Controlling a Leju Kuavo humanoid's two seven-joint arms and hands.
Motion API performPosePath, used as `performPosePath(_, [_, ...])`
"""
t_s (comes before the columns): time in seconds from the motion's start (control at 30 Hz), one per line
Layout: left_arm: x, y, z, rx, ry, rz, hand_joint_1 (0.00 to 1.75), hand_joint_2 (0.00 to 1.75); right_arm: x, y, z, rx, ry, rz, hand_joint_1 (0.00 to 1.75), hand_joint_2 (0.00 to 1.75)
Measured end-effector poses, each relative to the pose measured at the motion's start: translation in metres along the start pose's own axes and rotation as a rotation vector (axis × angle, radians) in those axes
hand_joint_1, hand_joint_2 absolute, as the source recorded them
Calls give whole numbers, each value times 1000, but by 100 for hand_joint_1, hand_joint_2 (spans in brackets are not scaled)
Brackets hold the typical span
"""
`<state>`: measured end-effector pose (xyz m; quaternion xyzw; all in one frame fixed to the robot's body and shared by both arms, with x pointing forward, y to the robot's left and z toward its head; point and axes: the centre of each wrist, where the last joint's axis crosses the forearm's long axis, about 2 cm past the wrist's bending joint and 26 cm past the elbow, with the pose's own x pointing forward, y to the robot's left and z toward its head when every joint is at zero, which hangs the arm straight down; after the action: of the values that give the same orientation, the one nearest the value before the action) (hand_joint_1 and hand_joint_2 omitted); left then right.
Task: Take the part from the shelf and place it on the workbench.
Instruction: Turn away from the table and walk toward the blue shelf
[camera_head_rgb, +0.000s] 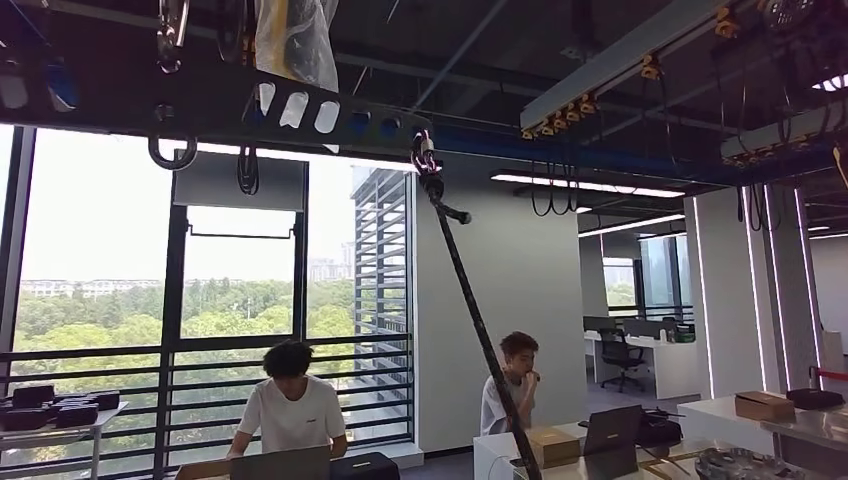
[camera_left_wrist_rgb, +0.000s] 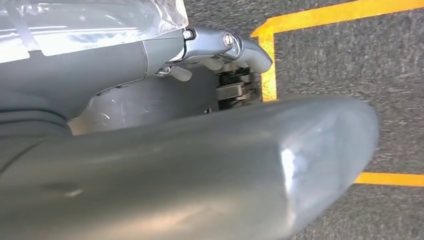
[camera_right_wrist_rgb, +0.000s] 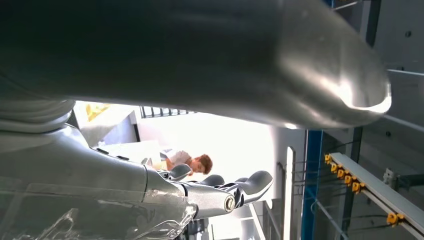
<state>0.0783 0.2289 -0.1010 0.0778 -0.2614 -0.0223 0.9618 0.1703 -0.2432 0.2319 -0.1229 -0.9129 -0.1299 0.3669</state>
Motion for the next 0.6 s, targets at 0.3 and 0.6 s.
performPosePath(0.3, [1,0,0,0,-2,-1,0,0,-1,-4,-1,-33,13,26,0,0])
performPosePath(0.6, [1,-2,0,3,8,2,0,0,-8,-18,3,-95,176,19,0,0])
